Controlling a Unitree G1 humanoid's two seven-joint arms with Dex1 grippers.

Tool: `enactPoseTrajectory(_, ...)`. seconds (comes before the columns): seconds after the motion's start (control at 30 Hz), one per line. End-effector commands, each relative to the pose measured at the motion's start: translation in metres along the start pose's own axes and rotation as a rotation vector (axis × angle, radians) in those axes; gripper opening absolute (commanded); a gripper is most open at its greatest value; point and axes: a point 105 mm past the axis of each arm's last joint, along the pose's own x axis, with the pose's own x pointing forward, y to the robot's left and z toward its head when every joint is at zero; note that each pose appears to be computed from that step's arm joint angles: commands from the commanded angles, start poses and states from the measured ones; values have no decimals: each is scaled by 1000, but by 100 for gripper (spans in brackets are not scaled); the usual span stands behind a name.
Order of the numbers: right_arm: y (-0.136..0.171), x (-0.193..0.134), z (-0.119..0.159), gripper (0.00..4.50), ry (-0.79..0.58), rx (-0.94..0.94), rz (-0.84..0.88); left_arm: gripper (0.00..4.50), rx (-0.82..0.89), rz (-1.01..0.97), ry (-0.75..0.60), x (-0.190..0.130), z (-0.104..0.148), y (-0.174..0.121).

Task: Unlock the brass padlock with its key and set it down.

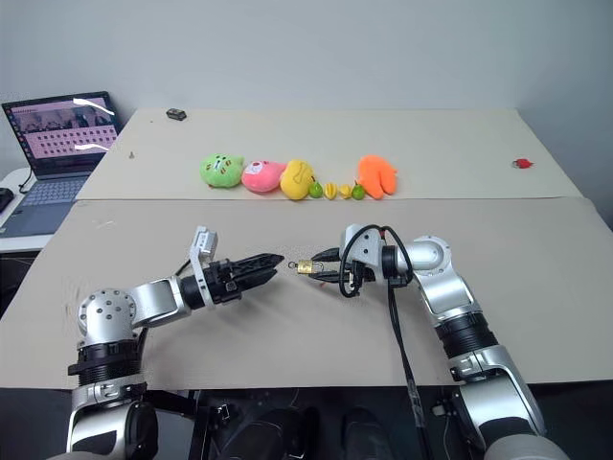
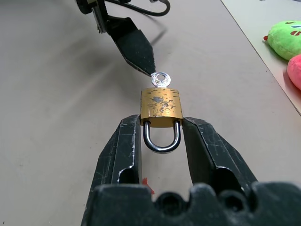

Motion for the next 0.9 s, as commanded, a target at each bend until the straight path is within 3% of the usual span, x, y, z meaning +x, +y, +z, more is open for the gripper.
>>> enactPoseTrajectory(0.03, -5, 0, 24, 93, -58, -72, -5, 450, 13, -18, 0, 7, 0, -4)
enactPoseTrajectory(0.43, -4, -2, 16, 93, -31, -63, -1, 450, 10, -22, -40, 14, 4, -4)
enactPoseTrajectory(0.53, -5, -2, 15, 93, -29, -61, -2, 378, 12, -15, -39, 14, 4, -3)
enactPoseTrajectory(0.6, -5, -2, 15, 93, -29, -59, -3, 294, 21, -4, -29, 14, 3, -2)
enactPoseTrajectory(0.9, -5, -1, 15, 93, -32, -58, -5, 294, 14, -10, -13, 17, 0, -4)
